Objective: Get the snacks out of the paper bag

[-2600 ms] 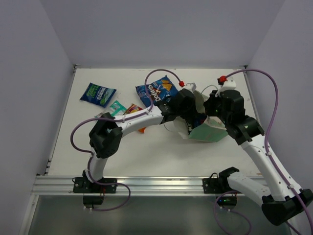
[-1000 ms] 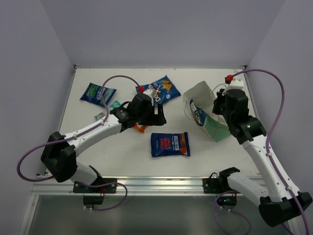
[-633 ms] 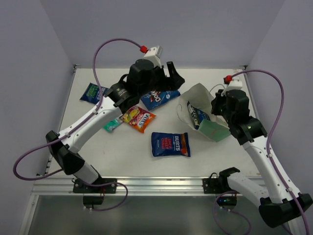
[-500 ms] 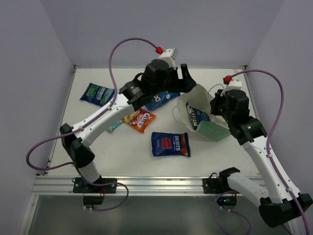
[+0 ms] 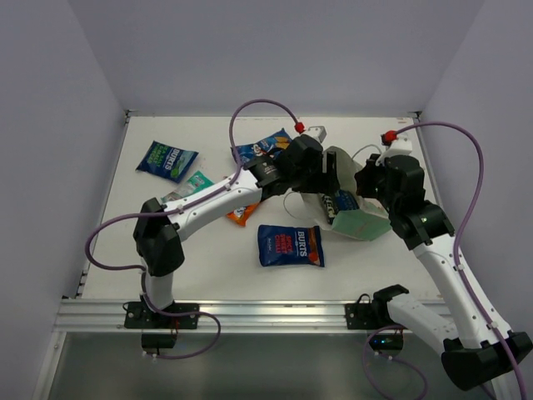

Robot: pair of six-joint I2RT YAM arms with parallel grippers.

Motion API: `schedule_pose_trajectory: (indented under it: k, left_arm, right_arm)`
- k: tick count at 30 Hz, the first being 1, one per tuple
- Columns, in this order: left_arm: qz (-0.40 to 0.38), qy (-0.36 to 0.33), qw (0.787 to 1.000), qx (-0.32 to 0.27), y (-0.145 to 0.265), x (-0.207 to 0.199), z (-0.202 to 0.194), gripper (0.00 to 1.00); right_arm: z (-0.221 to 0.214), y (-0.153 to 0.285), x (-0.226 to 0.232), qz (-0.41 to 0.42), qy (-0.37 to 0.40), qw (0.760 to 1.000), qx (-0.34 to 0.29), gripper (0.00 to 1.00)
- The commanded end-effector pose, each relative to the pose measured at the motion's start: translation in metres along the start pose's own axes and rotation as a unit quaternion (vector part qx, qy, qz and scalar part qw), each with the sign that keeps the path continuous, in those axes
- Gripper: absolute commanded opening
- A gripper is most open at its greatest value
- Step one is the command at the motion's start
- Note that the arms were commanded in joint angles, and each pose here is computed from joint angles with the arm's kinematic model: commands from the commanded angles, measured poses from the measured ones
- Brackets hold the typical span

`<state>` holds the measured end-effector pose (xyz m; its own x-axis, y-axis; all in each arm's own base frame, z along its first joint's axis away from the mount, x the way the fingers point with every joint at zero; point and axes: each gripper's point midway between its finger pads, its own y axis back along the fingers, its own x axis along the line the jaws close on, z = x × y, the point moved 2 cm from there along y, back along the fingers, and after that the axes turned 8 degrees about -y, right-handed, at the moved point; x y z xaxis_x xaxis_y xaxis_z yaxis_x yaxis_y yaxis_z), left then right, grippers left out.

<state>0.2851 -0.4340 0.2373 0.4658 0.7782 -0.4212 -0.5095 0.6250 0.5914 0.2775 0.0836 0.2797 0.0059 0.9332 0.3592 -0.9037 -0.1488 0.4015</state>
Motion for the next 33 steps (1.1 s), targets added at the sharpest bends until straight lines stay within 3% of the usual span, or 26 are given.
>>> schedule_pose_trajectory:
  k: [1, 12, 15, 17, 21, 22, 24, 28, 33]
  left_arm:
    - [0.024, 0.032, 0.999, 0.001, -0.001, 0.004, -0.006, 0.75]
    - [0.070, 0.058, 0.996, 0.016, -0.056, 0.016, -0.021, 0.72]
    - [0.086, 0.059, 0.994, 0.013, -0.068, 0.021, -0.021, 0.66]
    - [0.095, 0.059, 0.994, 0.012, -0.076, 0.024, -0.021, 0.58]
    - [0.100, 0.063, 0.993, 0.005, -0.082, 0.026, -0.020, 0.26]
    - [0.101, 0.063, 0.993, 0.003, -0.082, 0.026, -0.019, 0.13]
    - [0.106, 0.064, 0.992, -0.007, -0.081, 0.027, -0.016, 0.00]
    - [0.092, 0.061, 0.994, -0.023, -0.071, 0.022, -0.004, 0.00]
    - [0.047, 0.032, 0.996, -0.074, -0.011, -0.004, 0.041, 0.00]
  right_arm:
    - [0.014, 0.006, 0.009, 0.018, -0.024, 0.999, -0.027, 0.00]
    - [0.006, 0.003, 0.012, 0.028, -0.053, 0.998, -0.015, 0.00]
    - [0.003, 0.003, 0.014, 0.036, -0.057, 0.998, -0.012, 0.00]
    - [0.003, 0.003, 0.015, 0.038, -0.060, 0.997, -0.013, 0.00]
    - [0.000, 0.002, 0.015, 0.039, -0.062, 0.997, -0.009, 0.00]
    - [-0.001, 0.001, 0.014, 0.038, -0.063, 0.997, -0.008, 0.00]
    - [-0.003, 0.001, 0.014, 0.038, -0.066, 0.997, -0.008, 0.00]
    - [-0.005, -0.001, 0.009, 0.025, -0.066, 0.997, -0.010, 0.00]
    - [-0.008, -0.007, -0.015, -0.044, -0.065, 0.997, -0.021, 0.00]
